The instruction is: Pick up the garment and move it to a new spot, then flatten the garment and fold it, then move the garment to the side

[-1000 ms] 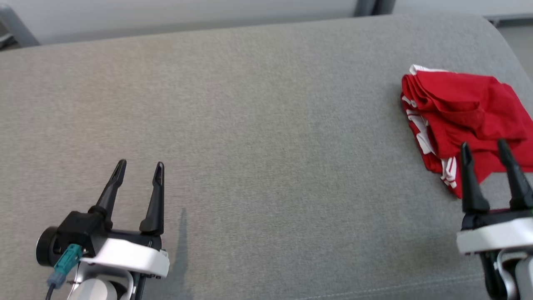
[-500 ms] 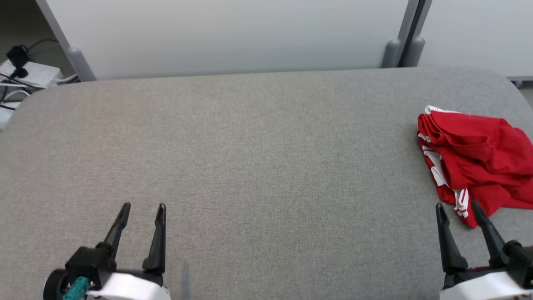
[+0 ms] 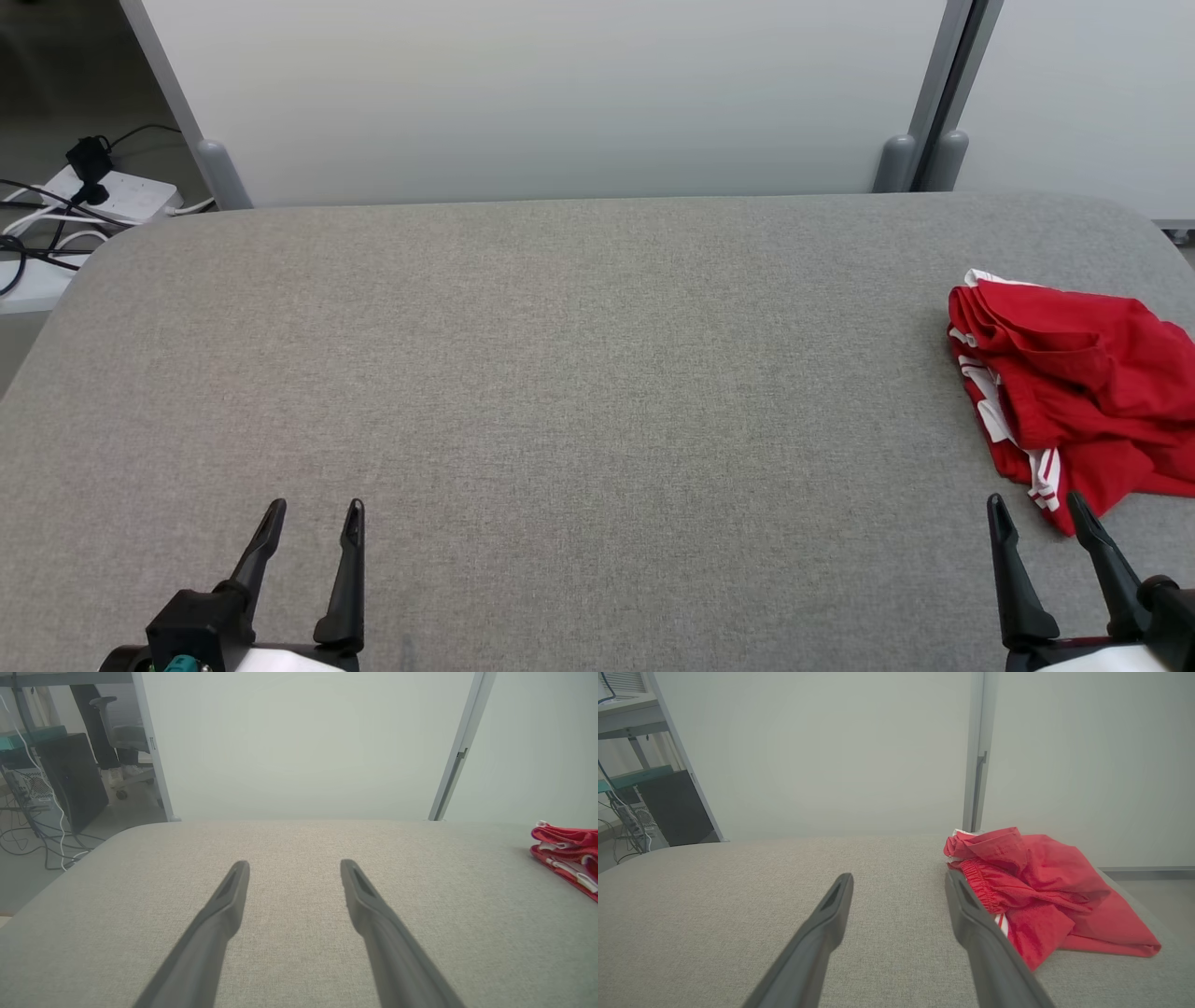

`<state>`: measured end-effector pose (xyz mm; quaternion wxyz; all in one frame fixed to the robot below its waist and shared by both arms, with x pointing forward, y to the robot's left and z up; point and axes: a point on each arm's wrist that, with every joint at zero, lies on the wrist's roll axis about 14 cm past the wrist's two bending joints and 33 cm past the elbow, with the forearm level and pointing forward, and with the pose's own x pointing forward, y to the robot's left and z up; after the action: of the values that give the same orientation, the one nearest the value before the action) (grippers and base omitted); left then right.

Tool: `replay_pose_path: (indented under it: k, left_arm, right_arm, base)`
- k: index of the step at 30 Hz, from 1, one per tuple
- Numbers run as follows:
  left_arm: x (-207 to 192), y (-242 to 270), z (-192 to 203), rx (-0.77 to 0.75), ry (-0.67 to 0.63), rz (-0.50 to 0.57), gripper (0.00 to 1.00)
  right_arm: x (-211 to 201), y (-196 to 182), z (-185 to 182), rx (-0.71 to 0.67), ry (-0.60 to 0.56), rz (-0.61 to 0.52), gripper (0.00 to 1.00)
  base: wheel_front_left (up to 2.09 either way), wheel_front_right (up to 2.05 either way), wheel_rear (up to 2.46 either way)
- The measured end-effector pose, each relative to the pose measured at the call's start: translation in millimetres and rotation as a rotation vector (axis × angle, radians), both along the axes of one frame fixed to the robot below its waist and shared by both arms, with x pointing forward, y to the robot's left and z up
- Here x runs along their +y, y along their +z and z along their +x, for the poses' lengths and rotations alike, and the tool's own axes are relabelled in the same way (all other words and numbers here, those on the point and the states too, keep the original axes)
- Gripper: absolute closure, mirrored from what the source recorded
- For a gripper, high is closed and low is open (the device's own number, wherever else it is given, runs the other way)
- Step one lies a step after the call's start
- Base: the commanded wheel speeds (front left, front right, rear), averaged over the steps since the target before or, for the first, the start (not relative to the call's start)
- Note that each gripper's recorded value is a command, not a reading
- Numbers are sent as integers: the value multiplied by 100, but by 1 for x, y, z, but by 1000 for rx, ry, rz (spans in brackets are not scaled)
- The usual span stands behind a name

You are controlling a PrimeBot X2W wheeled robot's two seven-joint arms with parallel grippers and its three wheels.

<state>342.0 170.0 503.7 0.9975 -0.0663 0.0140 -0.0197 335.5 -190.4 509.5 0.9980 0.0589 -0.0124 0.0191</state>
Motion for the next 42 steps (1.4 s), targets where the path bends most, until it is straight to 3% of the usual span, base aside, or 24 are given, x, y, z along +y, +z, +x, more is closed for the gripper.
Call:
replay_pose_path:
  k: [18,19,25,42]
  left_arm:
    - [-2,-3,1,12,-6,-3,0]
    - [-1,-5,0,19,-5,-2,100]
    - [-11,-31,-10,106,-4,-39,100]
    - [-4,-44,-8,187,33,-207,100]
  right_arm:
    - [0,4,1,-6,0,0,0]
    - [0,4,1,-6,1,0,100]
    - [3,-19,-5,64,-5,36,100]
    - [0,-25,-2,86,-30,237,100]
  base:
    - [0,0,0]
    - [0,0,0]
    - [0,0,0]
    - [0,0,0]
